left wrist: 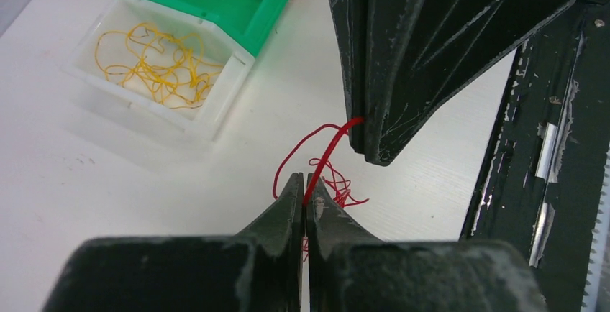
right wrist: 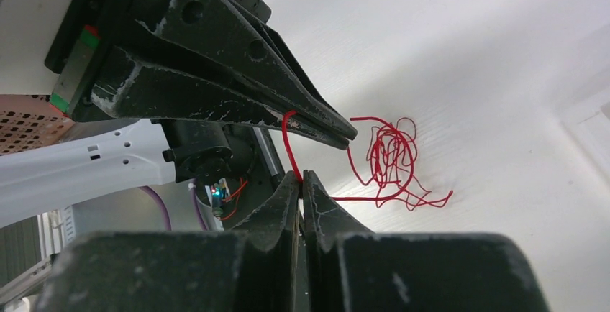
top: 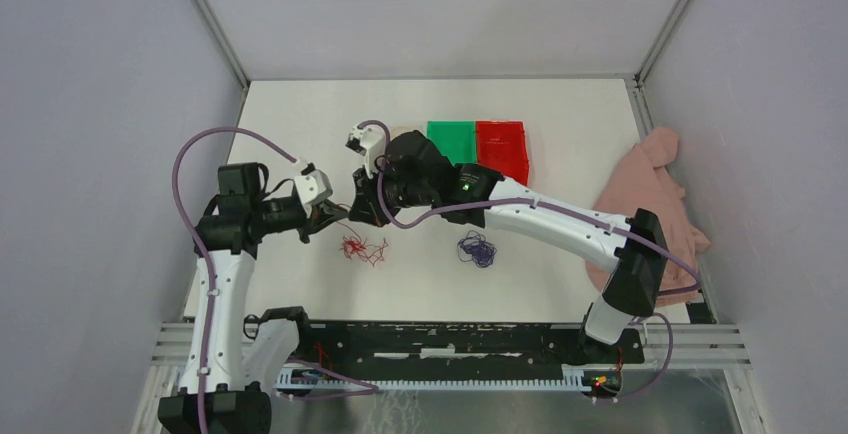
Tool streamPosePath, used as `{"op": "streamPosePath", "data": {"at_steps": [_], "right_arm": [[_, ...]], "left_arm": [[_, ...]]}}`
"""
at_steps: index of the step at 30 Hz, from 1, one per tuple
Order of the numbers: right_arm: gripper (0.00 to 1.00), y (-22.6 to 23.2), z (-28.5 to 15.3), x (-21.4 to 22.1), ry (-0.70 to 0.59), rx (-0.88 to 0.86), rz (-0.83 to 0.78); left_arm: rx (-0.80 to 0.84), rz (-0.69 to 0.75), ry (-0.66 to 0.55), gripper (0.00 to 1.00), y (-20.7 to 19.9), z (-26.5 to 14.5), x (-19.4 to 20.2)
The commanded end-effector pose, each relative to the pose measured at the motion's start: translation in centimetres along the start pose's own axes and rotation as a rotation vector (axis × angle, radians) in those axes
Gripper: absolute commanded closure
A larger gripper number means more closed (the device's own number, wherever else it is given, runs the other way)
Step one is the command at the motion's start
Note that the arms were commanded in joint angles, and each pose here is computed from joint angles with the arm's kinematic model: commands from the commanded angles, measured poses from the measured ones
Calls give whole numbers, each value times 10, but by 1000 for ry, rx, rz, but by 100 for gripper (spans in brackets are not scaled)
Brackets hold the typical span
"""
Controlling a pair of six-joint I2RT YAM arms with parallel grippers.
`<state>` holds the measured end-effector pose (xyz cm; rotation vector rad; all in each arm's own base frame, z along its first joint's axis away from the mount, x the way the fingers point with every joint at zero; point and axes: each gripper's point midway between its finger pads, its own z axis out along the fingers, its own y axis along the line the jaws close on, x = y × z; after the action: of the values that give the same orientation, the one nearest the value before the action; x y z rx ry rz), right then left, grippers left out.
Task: Untangle the cables
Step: Untie the cable.
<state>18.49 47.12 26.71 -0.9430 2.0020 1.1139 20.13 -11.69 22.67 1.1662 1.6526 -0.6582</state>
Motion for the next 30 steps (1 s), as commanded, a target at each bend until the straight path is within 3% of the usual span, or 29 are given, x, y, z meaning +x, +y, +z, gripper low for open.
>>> {"op": "streamPosePath", "data": {"at_steps": [1,5,8,11,18,26,30], "right_arm": [[84,17,-24,-33,-125,-41,-6],[55,8,-34,-29,-150,-19,19],[42,-3,-46,-26,-198,0,28],[34,-13,-59,-24,-291,31,11],[32,-15,-70,-22,-506,-27,-66],[33,30,-58,-49,-622,-300,-118],[36,29,-39,-54,-608,-303,-107]], "left_arm": [[-36,64,-43,97,5,-5,-20],[-60,89,-72,97,9,-10,-36],[-68,102,-108,97,12,-13,-54],[-68,101,-153,97,11,-18,-74],[-57,82,-267,97,5,-30,-121],[-44,66,-304,96,2,-36,-139],[-40,68,-310,96,1,-38,-145]]}}
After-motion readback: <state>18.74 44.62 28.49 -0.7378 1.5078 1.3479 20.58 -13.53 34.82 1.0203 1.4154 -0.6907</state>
